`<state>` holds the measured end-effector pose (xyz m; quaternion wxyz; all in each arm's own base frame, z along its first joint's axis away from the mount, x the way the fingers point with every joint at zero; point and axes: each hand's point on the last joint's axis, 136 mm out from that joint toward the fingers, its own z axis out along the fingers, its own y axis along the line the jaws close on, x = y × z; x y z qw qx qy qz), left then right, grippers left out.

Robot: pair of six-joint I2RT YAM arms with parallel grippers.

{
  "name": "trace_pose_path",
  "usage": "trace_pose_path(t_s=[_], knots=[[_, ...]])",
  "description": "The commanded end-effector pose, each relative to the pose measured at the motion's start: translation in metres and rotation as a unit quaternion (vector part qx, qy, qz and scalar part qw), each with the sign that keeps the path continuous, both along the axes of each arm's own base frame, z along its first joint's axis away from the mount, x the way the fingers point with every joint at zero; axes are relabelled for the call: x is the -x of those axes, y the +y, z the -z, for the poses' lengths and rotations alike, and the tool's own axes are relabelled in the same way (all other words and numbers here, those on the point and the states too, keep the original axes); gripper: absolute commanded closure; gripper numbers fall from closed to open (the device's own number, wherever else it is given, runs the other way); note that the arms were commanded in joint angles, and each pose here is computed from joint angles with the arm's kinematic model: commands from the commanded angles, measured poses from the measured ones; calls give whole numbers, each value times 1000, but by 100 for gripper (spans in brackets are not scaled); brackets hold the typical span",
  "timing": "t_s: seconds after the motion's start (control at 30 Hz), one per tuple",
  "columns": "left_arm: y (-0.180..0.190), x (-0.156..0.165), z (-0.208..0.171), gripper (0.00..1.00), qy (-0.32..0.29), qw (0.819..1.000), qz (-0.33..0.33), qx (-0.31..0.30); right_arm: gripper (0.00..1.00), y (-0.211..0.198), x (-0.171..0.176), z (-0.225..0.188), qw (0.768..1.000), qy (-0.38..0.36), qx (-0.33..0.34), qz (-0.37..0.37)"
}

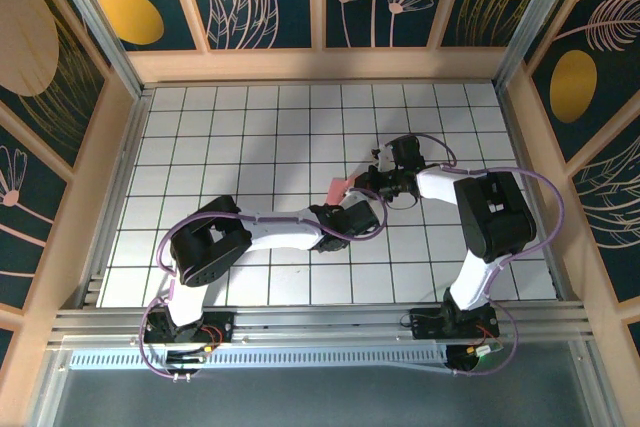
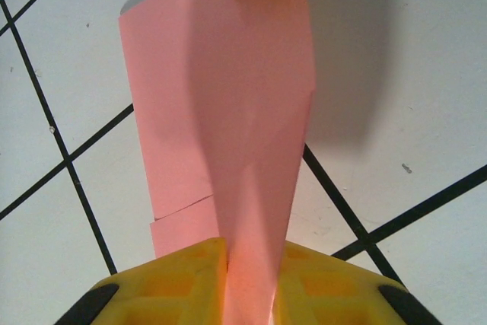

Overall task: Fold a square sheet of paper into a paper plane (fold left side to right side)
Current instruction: Fold the wing for the fifth time at the center of the table.

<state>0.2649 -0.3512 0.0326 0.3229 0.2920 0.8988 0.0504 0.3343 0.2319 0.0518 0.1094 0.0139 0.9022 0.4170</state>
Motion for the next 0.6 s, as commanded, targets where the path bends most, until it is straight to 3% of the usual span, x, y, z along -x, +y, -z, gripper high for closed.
trace_pose_path(t_s=[0.0, 0.1, 0.37, 0.57], knots=[[2, 2, 8, 82, 9, 1000, -5, 1, 100, -6, -1, 5, 1000, 5, 15, 8], [-4, 4, 8, 86, 15, 1000, -1, 13, 98, -13, -3, 1, 1000, -2, 21, 19], [-21, 6, 3, 99, 46, 997, 13, 54, 72, -78, -12, -17, 991, -46, 65, 104], [-30, 3, -1, 100, 108, 986, 9, 129, 52, -131, -12, -43, 974, -107, 100, 170]])
